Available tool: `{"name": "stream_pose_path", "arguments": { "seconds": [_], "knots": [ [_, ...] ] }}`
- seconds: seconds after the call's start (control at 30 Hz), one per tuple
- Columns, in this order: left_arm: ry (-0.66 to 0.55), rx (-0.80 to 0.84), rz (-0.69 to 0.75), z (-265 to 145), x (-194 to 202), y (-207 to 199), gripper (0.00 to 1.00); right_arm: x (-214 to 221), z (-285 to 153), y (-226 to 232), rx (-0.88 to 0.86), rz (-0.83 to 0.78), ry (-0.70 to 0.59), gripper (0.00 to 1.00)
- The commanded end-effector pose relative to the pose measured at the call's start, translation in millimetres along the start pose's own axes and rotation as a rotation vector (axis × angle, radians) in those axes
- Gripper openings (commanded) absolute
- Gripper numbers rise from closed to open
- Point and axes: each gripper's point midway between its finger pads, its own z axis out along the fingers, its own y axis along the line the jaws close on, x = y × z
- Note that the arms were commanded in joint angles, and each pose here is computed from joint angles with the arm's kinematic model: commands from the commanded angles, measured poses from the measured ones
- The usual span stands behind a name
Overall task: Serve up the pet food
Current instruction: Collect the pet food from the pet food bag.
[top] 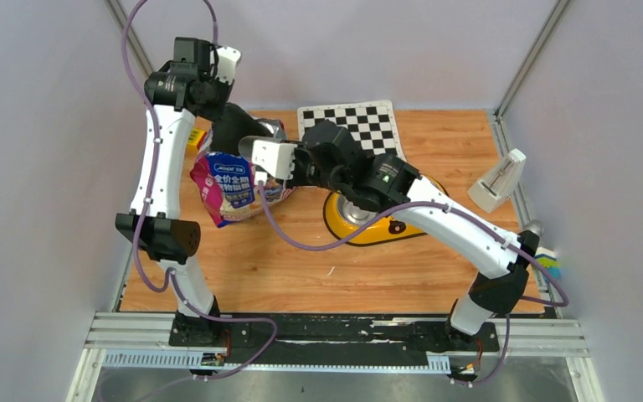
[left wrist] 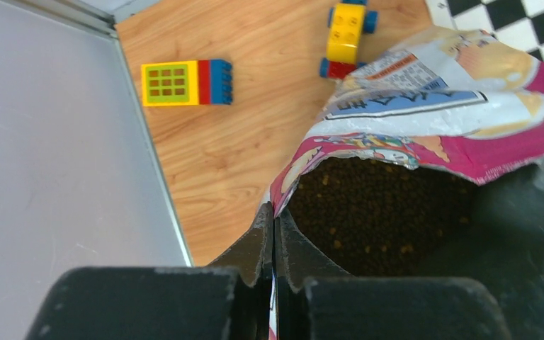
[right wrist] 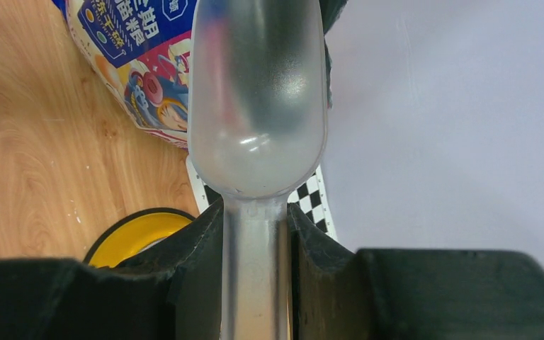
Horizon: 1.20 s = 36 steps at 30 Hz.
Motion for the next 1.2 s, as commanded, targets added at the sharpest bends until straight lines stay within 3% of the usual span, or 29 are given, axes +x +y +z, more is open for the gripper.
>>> {"name": "stream_pose_path", "arguments": {
  "seconds": [0.0,0.23,0.43,0.67,0.97,1.07,1.17],
  "knots": [
    [-0.148,0.112,0.014,-64,-16,-33,0.0,-12,-13,-21,0.125,-0.106,0.028,0.0],
    [-0.14,0.278,0.081,-89,3,-100,0.0,14,-3,0,0.124,-0.239,0.16,0.0],
    [-0.119,0.379,0.074,-100,18,-128,0.0,55,5,36,0.07,-0.353,0.302,0.0],
    [-0.167,0.591,0.118,-128,24,-164,0.0,53,11,52,0.053,-0.405,0.316,0.0],
    [-0.119,0.749,0.177,-140,48,-197,0.0,59,34,92,-0.005,-0.556,0.379,0.0],
    [-0.107,0.739,0.189,-138,55,-199,0.0,60,40,104,-0.029,-0.527,0.368,0.0],
    [-0.124,0.713,0.187,-139,55,-195,0.0,57,41,110,-0.07,-0.352,0.32,0.0]
  ]
}}
